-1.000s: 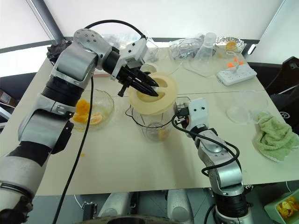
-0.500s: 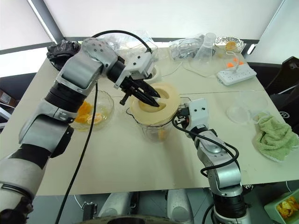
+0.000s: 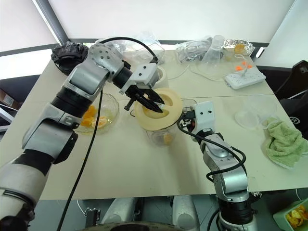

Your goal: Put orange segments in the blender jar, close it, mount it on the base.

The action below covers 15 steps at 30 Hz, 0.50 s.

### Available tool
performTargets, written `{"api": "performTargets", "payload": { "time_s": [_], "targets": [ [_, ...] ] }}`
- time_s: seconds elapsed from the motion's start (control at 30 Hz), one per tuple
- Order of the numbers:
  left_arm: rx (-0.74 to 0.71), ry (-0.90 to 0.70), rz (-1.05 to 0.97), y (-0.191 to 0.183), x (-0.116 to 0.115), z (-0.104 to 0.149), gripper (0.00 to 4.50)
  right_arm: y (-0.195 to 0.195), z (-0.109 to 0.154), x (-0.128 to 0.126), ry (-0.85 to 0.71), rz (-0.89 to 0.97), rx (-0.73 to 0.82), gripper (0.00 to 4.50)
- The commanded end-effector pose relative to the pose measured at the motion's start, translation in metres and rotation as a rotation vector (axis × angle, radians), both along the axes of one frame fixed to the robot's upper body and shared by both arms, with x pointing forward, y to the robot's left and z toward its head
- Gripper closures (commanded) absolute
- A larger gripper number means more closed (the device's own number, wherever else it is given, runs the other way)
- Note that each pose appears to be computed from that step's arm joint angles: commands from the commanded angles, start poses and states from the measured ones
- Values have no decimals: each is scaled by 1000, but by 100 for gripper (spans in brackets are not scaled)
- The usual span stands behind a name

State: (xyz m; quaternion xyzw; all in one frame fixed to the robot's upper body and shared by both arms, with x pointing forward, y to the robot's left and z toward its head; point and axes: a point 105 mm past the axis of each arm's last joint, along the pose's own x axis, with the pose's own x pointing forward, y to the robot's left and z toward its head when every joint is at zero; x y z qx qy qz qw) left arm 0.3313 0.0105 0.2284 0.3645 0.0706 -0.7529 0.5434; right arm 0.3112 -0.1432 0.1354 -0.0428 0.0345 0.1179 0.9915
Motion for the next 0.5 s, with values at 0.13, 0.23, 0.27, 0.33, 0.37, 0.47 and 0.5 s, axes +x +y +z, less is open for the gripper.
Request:
{"api": "performTargets", "payload": {
  "time_s": [0.13, 0.23, 0.27, 0.33, 0.37, 0.47, 0.5],
  "targets": [
    [73, 36, 120, 6, 10, -38, 421, -7, 21, -1, -68, -15, 40, 352],
    [96, 38, 219, 6, 18, -50, 421, -8, 24, -1, -76, -14, 41, 352],
    [100, 35, 260, 5, 22, -55, 421, -9, 25, -1, -78, -13, 40, 352],
    [111, 34, 312, 8, 25, -62, 421, -7, 26, -1, -81, -7, 38, 352],
    [114, 33, 344, 9, 27, -66, 421, -6, 27, 0, -84, 2, 36, 352],
    [117, 30, 397, 10, 27, -73, 421, -1, 30, 0, -100, 40, 28, 352],
    [120, 30, 406, 11, 25, -76, 421, 0, 30, 0, -105, 48, 27, 352]
  ]
}}
